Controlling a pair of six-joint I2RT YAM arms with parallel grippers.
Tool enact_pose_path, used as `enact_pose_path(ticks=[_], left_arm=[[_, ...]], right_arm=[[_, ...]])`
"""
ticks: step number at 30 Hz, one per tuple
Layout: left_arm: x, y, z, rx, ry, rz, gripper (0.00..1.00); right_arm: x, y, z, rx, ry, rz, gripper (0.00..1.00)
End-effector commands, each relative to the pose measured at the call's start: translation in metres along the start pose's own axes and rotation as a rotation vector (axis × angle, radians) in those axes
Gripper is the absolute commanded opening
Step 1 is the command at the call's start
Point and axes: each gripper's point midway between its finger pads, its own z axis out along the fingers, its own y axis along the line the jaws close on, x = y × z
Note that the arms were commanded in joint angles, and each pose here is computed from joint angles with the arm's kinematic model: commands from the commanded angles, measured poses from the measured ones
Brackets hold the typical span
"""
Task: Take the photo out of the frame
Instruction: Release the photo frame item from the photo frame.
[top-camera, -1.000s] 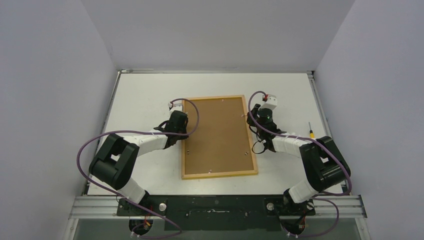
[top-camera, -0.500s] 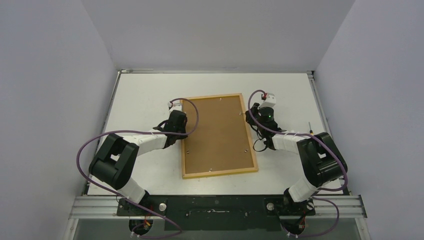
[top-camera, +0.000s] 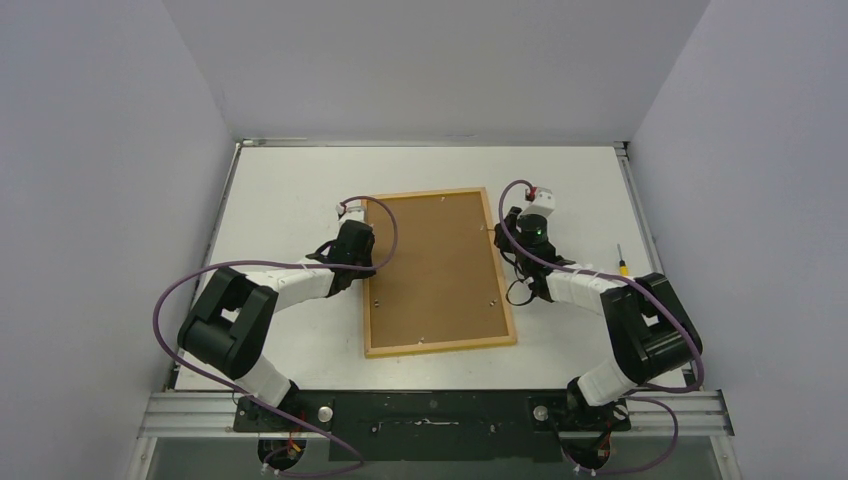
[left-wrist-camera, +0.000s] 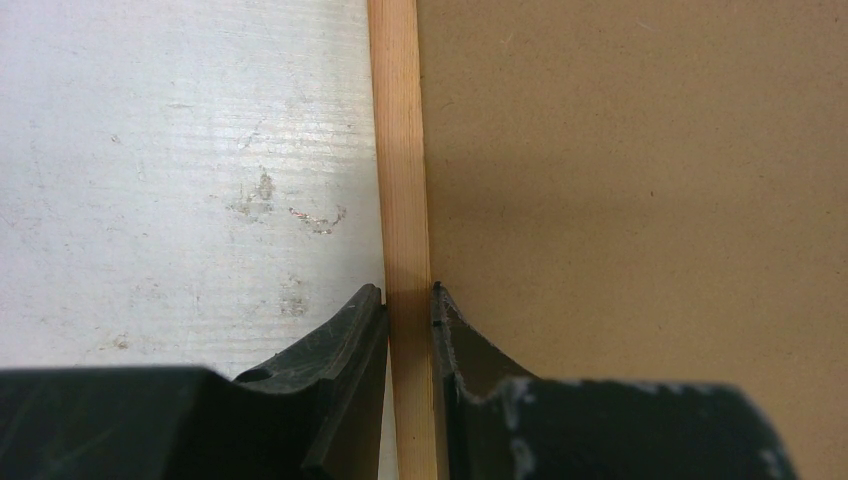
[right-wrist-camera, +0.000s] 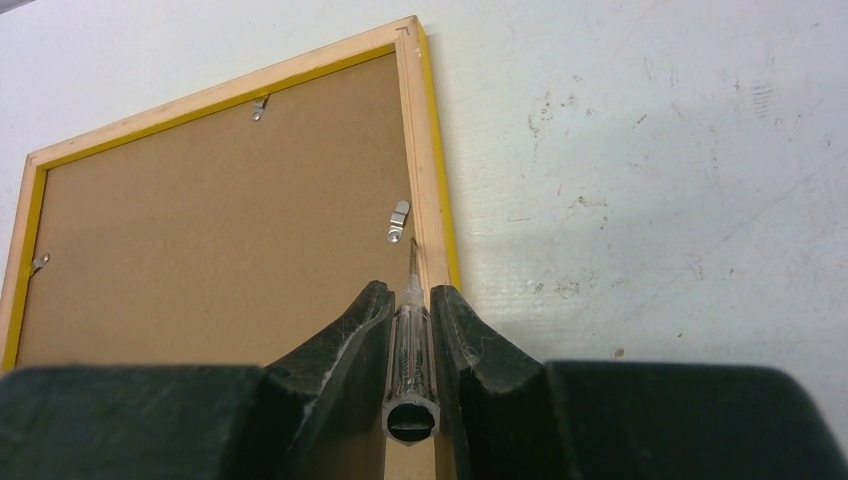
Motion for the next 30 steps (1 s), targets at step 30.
enact_pose_path(ticks=[30], left_arm=[[0.001, -0.015, -0.002, 0.082, 0.016, 0.034, 0.0]], right_arm=[[-0.011, 0.024, 0.004, -0.117, 0.025, -0.012, 0.05]])
